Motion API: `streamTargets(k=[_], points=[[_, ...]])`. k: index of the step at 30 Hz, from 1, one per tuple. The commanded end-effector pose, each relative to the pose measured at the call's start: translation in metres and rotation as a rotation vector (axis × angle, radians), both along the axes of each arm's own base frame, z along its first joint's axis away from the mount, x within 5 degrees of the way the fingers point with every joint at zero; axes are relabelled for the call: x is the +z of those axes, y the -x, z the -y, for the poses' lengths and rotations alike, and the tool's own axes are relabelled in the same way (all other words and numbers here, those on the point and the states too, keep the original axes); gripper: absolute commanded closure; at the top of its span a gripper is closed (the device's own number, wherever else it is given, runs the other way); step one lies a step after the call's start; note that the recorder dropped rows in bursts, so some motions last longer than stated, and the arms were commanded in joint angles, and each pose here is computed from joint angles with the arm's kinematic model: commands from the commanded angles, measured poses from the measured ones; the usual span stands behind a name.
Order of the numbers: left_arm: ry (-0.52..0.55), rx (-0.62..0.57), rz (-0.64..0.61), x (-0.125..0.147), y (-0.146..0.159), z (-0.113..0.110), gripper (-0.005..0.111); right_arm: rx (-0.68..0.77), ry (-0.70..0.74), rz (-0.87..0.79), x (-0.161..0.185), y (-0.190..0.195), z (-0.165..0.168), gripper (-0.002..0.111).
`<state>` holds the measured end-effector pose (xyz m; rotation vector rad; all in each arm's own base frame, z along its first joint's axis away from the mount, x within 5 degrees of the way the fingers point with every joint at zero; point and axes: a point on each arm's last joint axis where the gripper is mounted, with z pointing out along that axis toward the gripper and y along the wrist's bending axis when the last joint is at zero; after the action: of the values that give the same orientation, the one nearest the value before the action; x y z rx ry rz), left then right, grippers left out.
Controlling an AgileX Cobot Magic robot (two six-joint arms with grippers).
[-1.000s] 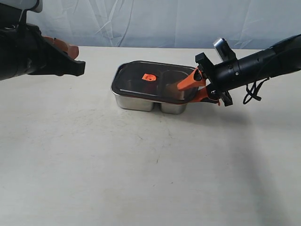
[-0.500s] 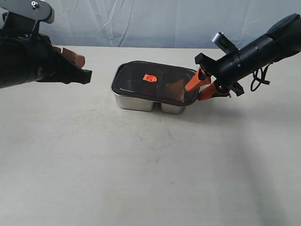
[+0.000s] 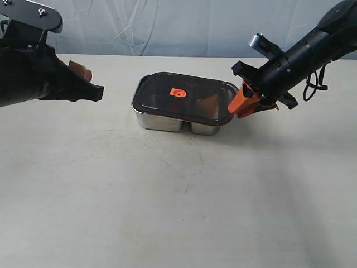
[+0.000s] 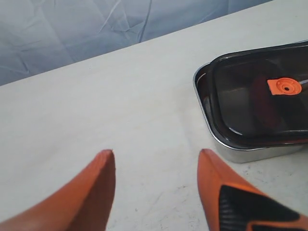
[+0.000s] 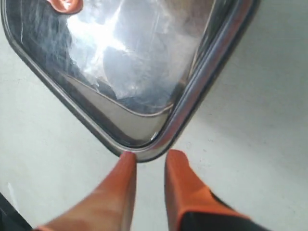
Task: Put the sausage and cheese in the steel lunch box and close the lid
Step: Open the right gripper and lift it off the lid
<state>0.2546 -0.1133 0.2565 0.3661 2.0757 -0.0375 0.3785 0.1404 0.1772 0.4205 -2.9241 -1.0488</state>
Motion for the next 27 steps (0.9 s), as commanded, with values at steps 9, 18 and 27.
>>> streamTargets(k=[9, 18, 27], points=[[-0.017, 0.009, -0.016, -0.006, -0.001, -0.001, 0.059, -0.105, 0.222, 0.166, 0.028, -0.005, 0.021, 0.098], [-0.053, -0.084, -0.075, -0.028, -0.009, 0.011, 0.088, -0.210, 0.241, 0.213, 0.004, -0.023, 0.021, 0.109], [-0.104, -0.031, -0.066, -0.030, -0.011, 0.005, 0.088, -0.253, 0.195, 0.218, -0.014, -0.032, 0.016, 0.109]])
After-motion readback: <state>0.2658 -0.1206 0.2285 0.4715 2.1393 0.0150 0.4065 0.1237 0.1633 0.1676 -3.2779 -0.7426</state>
